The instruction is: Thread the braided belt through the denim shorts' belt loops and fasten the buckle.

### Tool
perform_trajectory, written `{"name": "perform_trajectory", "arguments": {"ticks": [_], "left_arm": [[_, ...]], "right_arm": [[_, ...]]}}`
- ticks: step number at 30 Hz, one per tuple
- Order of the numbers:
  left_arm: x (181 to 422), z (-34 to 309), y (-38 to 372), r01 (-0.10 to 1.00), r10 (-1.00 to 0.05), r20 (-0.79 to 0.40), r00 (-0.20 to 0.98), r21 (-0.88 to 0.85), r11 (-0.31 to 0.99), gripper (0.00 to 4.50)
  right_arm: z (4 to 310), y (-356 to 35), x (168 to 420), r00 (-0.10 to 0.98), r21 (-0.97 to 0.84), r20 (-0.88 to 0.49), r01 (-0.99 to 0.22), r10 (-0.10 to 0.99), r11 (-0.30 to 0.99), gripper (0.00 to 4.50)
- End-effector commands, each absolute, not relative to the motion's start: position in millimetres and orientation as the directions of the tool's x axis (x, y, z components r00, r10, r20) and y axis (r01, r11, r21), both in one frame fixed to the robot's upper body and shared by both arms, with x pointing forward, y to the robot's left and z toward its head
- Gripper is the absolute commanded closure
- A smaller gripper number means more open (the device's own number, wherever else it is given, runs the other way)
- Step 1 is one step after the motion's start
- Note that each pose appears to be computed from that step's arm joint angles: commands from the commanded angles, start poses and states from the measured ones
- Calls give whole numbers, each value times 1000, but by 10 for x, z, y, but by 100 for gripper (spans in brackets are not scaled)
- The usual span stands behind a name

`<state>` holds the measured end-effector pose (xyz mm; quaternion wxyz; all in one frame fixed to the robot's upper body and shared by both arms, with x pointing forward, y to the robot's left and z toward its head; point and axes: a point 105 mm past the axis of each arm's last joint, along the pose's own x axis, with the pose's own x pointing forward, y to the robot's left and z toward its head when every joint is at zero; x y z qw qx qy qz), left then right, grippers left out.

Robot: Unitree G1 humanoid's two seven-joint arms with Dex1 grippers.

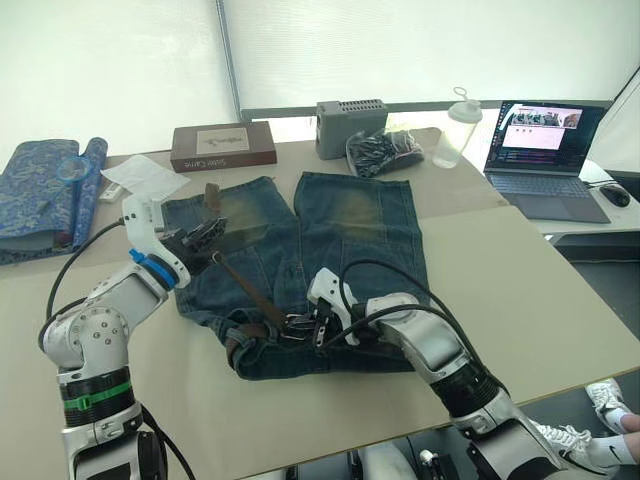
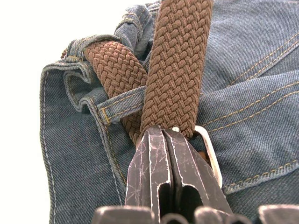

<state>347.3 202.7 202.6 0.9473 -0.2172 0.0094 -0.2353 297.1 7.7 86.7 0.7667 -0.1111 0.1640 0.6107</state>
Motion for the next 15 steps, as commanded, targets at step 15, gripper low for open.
{"name": "perform_trajectory", "arguments": {"ticks": [15], "left_arm": [[3443, 2443, 1544, 631, -599, 198, 776, -250, 734, 450]], "right_arm": [[1122, -109, 2651, 123, 238, -164, -958, 979, 160, 449]]}}
